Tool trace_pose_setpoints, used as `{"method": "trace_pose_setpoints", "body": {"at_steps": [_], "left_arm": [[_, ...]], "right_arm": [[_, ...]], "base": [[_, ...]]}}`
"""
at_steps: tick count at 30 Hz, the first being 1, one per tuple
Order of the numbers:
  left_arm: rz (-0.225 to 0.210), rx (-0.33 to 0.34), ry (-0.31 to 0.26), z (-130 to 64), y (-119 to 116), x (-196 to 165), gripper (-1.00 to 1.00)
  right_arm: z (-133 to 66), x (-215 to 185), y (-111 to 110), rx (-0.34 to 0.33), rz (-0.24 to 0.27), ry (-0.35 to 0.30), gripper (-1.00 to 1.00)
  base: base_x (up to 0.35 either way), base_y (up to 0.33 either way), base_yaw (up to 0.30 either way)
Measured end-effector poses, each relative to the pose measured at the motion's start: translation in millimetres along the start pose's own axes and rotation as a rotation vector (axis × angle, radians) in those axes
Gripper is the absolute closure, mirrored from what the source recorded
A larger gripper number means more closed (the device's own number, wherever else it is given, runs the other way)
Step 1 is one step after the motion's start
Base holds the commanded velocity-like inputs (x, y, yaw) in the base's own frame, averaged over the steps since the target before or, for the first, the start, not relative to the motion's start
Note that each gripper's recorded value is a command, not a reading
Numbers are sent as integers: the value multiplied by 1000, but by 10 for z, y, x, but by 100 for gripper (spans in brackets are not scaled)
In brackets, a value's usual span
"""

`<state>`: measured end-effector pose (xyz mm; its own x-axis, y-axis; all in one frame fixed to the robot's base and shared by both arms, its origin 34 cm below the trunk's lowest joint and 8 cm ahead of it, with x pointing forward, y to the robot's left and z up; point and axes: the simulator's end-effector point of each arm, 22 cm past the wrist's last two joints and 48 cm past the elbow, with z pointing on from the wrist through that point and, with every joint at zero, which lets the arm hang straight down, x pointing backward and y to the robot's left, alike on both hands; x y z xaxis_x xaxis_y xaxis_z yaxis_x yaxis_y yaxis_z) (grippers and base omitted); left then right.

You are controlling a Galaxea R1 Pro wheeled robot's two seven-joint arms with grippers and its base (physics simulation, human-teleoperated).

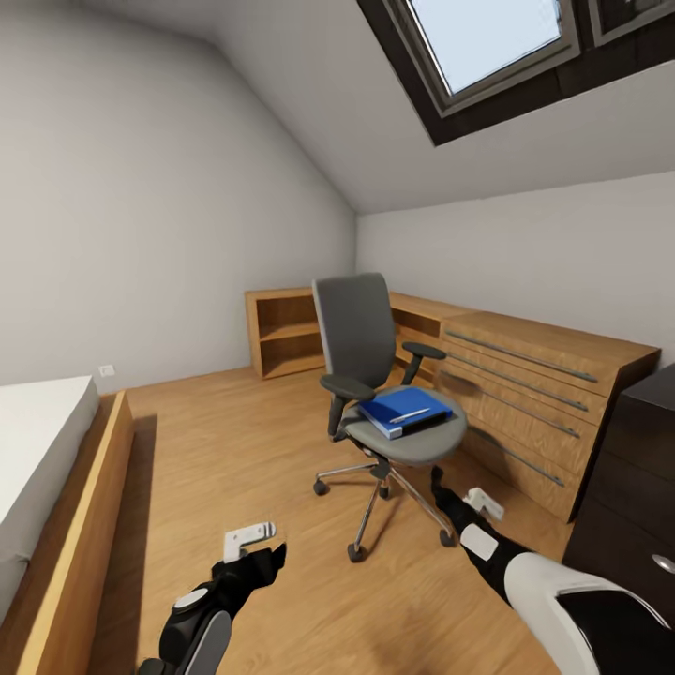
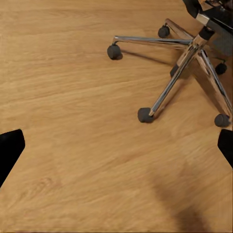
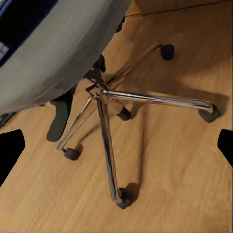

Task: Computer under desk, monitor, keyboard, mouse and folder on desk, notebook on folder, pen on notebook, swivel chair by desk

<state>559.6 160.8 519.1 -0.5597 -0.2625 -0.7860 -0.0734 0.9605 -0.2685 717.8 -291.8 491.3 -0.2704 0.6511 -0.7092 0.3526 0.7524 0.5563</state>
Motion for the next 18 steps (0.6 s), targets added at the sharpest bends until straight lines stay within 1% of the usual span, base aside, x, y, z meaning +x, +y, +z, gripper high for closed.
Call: {"method": "trace_pose_setpoints", "body": {"at_steps": [3, 4, 7, 8, 9, 10, 11, 12, 14, 15, 16, 18], "left_arm": [[7, -26, 61, 69, 87, 211, -100], [13, -45, 105, 116, 163, 391, -100], [21, -73, 168, 152, 266, 622, -100], [25, -88, 201, 167, 326, 757, -100], [26, -95, 214, 169, 351, 804, -100], [26, -101, 223, 169, 372, 837, -100], [25, -111, 233, 177, 413, 899, -100], [10, -142, 225, 222, 540, 1041, -100], [3, -155, 217, 226, 584, 1069, -100], [-2, -165, 207, 233, 619, 1089, -100], [-4, -169, 202, 230, 628, 1083, -100], [-3, -179, 189, 226, 652, 1078, -100]], "right_arm": [[-63, 56, -136, 37, -44, -22, -100], [-115, 163, -284, 66, -65, -21, -100], [-207, 310, -447, 94, -110, -7, -100], [-249, 386, -517, 102, -142, 3, -100], [-270, 408, -532, 102, -161, 7, -100], [-288, 424, -541, 102, -178, 11, -100], [-317, 467, -567, 101, -210, 19, -100], [-411, 638, -707, 99, -277, 38, -100], [-490, 718, -783, 101, -303, 43, -100], [-563, 785, -867, 105, -320, 36, -100], [-603, 803, -896, 105, -329, 29, -100], [-720, 814, -979, 104, -352, -16, -100]], "base": [[0, 0, 0], [0, 0, 0], [0, 0, 0], [0, 0, 0], [0, 0, 0], [0, 0, 0], [0, 0, 0], [0, 0, 0], [0, 0, 0], [0, 0, 0], [0, 0, 0], [0, 0, 0]]}}
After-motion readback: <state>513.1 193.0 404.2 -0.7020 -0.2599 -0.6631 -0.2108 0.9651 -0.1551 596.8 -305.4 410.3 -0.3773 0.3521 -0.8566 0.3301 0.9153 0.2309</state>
